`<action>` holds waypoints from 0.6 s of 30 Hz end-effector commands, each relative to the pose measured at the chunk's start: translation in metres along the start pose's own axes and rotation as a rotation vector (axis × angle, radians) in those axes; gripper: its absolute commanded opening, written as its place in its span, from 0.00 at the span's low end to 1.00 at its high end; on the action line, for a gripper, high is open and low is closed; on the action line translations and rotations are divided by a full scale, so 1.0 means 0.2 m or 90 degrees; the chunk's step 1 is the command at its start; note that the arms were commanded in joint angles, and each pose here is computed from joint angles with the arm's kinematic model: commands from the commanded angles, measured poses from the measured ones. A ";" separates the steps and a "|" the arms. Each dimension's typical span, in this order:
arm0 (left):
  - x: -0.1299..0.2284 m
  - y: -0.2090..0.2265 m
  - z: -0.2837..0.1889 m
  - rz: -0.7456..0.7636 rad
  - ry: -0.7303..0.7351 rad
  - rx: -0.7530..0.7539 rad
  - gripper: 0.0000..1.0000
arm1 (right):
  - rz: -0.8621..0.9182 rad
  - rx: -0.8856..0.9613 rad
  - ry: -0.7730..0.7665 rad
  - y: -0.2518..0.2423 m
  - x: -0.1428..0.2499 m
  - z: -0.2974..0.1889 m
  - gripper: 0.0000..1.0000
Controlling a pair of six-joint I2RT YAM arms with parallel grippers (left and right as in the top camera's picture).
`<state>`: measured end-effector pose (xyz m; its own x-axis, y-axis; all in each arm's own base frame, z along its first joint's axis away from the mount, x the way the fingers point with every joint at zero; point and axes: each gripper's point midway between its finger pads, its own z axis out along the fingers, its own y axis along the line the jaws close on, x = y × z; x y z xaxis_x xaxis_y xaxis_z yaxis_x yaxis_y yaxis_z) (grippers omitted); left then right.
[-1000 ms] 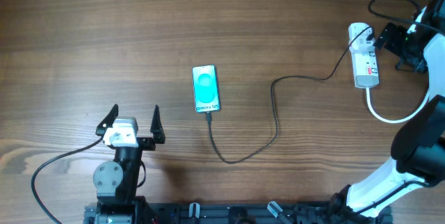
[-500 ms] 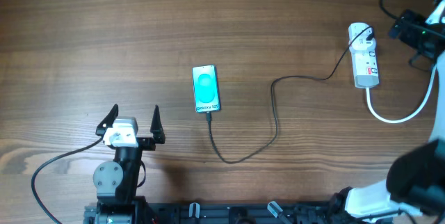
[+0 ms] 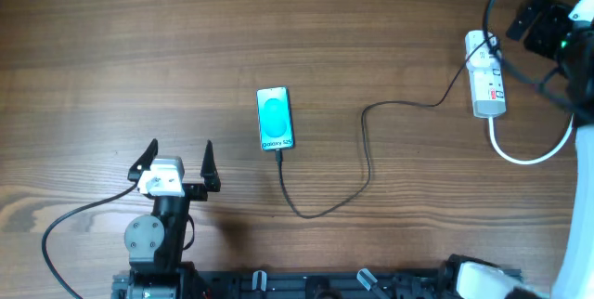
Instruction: Plug charger to phone and switch on socket
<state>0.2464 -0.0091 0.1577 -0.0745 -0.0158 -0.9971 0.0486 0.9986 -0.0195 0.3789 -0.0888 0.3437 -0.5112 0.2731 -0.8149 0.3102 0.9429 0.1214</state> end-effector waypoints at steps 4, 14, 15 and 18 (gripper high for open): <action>0.00 0.00 0.00 0.012 -0.001 0.003 1.00 | -0.028 -0.032 -0.078 0.10 -0.09 -0.26 1.00; 0.00 0.00 0.00 0.012 -0.001 0.003 1.00 | -0.076 -0.040 -0.059 0.11 -0.02 -0.23 1.00; 0.00 0.00 0.00 0.012 -0.001 0.003 1.00 | -0.096 -0.069 -0.050 0.14 0.01 -0.21 1.00; 0.00 0.00 0.00 0.012 -0.001 0.003 1.00 | -0.110 -0.133 -0.066 0.22 0.05 -0.14 1.00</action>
<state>0.2464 -0.0091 0.1577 -0.0742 -0.0158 -0.9971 0.0486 0.9986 -0.0195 0.3579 -0.0601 0.3725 -0.4462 0.1562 -0.8812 0.1865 0.9793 0.0792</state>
